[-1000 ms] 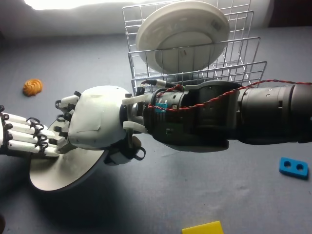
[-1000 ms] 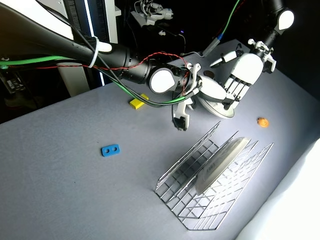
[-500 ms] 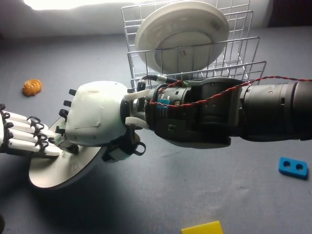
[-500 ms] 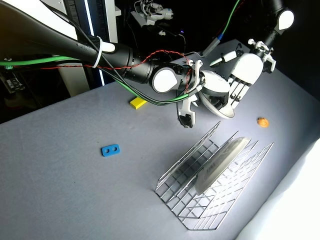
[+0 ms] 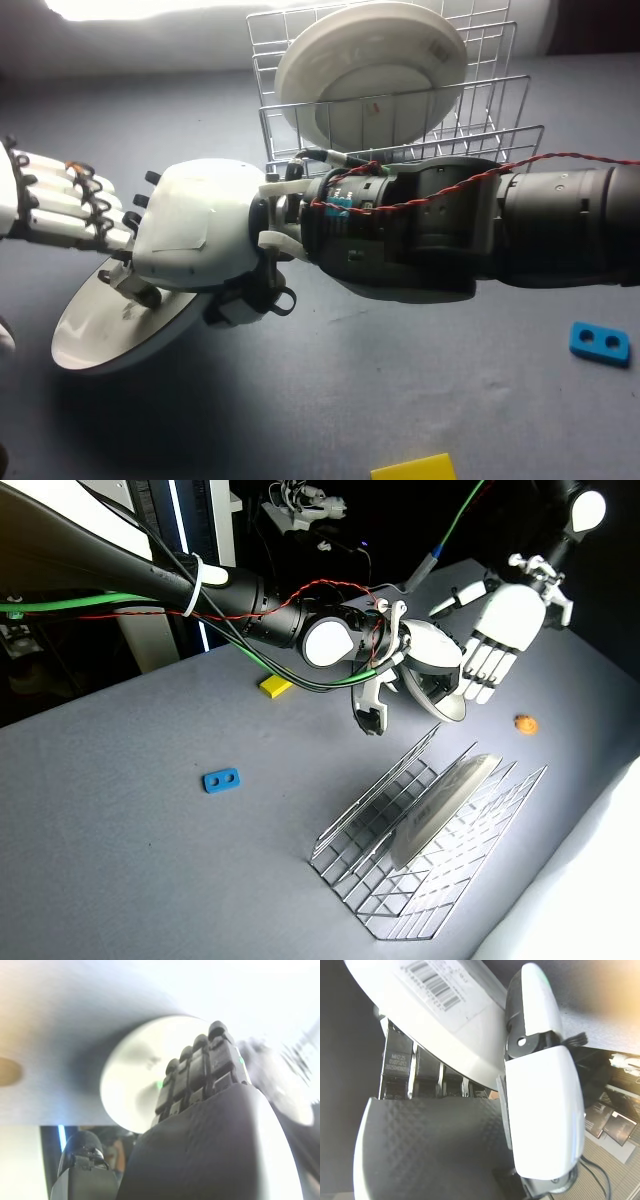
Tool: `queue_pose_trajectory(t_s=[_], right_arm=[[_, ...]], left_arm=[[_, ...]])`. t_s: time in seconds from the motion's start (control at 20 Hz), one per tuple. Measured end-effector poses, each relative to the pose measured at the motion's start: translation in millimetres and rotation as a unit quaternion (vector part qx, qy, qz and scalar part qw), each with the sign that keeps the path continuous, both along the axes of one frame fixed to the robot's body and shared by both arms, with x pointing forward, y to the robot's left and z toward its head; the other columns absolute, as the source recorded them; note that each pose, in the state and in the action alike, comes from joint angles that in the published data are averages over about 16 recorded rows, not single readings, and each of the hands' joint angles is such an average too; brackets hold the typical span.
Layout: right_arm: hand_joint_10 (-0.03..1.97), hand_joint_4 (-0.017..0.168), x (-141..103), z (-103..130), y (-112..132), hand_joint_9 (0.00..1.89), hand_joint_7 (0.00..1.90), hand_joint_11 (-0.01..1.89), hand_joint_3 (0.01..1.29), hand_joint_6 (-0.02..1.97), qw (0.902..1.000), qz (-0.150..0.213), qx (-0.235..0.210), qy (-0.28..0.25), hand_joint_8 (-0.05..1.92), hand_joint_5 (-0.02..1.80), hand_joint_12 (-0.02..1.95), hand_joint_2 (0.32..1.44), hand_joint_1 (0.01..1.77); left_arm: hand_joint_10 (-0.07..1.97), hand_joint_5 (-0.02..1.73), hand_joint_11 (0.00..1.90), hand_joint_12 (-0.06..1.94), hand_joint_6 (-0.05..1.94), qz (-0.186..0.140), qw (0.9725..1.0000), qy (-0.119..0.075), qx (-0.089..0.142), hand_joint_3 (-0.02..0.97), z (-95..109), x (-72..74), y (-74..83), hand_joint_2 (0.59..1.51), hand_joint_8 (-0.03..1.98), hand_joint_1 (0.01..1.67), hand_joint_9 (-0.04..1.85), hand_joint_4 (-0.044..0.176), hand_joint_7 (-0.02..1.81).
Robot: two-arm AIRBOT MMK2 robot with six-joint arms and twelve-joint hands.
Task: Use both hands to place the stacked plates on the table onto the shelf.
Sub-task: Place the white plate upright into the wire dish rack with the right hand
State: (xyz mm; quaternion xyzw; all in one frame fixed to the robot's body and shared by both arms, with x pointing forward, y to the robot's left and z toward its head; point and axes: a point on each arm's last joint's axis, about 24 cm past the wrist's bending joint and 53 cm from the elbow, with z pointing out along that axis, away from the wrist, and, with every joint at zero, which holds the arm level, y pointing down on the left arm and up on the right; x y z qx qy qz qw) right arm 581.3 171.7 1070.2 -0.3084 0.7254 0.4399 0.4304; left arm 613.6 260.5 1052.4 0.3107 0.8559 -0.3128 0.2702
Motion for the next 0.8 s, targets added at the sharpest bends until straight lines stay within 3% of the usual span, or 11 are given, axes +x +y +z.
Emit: queue_pose_trajectory(t_s=[0.35, 0.8], right_arm=[[1.26, -0.006, -15.3, 17.3, -17.9, 0.90, 0.79, 0.82, 0.01, 0.92, 0.9994, -0.005, 0.012, 0.032, 1.01, 0.68, 1.35, 1.02, 1.23], [1.26, -0.003, -41.8, 65.7, -57.6, 0.91, 0.88, 0.83, 0.01, 1.10, 0.9947, -0.026, 0.041, 0.091, 1.02, 0.76, 1.37, 1.02, 1.30]], left_arm=[[0.01, 0.01, 0.02, 0.01, 0.01, 0.015, 0.9993, -0.029, -0.020, 0.012, 27.5, 17.1, 1.2, 1.003, 0.00, 0.01, 0.02, 0.002, 0.02], [0.01, 0.01, 0.02, 0.01, 0.01, 0.024, 0.9987, -0.039, -0.023, 0.012, 35.6, 23.9, 6.2, 1.008, 0.00, 0.01, 0.01, 0.003, 0.02]])
